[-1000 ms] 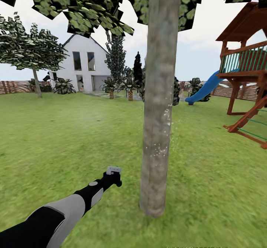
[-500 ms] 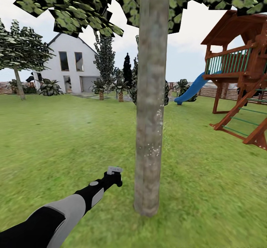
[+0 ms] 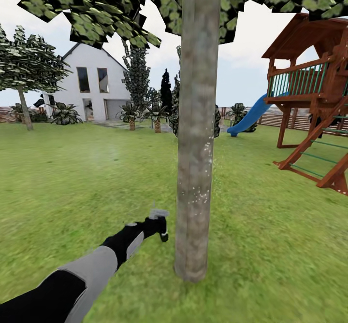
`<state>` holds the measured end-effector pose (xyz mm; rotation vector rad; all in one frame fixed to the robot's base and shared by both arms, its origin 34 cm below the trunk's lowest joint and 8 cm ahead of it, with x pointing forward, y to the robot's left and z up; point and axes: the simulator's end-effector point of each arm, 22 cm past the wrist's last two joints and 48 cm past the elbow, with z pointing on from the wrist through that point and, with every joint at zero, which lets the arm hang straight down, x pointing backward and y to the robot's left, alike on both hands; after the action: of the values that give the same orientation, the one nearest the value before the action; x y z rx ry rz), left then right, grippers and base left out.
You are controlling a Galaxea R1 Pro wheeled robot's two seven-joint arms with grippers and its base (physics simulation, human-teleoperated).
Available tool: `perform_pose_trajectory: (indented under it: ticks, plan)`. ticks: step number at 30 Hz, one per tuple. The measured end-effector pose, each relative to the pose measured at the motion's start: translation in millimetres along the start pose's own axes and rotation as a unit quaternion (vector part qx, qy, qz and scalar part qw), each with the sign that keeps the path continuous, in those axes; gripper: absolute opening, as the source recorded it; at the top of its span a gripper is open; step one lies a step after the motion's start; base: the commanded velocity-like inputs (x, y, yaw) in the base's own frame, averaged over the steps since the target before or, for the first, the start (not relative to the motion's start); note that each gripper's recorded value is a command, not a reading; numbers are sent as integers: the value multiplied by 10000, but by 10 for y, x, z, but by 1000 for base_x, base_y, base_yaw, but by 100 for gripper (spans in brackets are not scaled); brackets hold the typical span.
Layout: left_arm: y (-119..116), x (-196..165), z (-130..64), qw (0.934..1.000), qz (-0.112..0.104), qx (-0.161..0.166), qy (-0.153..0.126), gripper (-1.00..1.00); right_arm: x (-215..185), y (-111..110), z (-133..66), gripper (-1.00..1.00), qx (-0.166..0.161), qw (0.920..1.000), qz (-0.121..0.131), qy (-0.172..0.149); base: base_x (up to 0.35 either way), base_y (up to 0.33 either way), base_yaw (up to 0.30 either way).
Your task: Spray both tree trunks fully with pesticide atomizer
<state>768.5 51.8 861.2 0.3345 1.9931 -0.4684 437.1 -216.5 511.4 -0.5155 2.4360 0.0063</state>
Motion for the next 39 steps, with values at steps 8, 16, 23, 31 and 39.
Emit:
perform_pose_trajectory:
  ticks: [8,16,23,31,39]
  plan:
    - [-781,-1436,-425,9977,300,538,-286,-100,2,-3,-1,100,3,10000,-5,6,0,0,0]
    - [-941,-2108,-713,9954,534,436,-672,-100,3,-2,0,100,1,10000,-9,10,0,0,0]
    - [-921,-2374,-782,9941,563,395,-839,-100,2,-3,0,100,2,10000,-12,10,0,0,0]
    - [-862,-3053,-985,9963,635,193,-547,-100,8,2,-1,100,-4,10000,-11,16,0,0,0]
    - [-978,-3620,-1307,9945,745,183,-709,-100,6,1,0,100,-3,10000,-11,14,0,0,0]
